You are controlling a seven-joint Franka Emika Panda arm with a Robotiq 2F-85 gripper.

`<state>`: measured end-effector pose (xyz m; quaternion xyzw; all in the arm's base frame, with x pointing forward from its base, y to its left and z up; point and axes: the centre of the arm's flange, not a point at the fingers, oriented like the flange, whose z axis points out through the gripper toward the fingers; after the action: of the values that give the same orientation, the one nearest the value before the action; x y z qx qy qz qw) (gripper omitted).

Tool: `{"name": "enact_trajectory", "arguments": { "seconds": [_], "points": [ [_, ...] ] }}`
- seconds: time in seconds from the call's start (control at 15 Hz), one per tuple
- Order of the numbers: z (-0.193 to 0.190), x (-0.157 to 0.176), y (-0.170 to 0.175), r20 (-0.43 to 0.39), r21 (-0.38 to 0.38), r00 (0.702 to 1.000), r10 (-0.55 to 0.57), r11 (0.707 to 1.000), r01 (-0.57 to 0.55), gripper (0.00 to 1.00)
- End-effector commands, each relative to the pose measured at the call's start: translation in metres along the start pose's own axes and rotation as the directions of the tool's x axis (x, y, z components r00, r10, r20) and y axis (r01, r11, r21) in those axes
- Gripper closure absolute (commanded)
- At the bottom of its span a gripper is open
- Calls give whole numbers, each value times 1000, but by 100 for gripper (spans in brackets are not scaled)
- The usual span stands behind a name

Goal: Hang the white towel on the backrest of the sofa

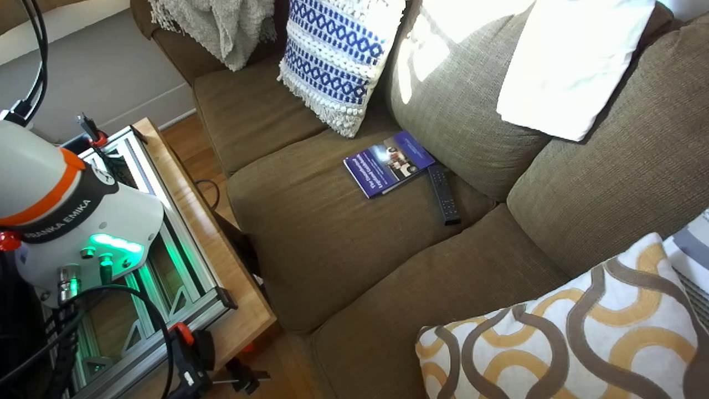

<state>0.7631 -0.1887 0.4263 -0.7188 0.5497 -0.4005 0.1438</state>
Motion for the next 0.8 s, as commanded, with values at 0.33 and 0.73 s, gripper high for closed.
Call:
{"name": "enact_trajectory", "arguments": {
  "seconds": [0.33, 0.73],
  "points": [
    [15, 5, -5, 6, 47, 999, 34, 998, -35, 99],
    [52, 9, 4, 17, 56, 996, 86, 995, -87, 99]
  ]
}}
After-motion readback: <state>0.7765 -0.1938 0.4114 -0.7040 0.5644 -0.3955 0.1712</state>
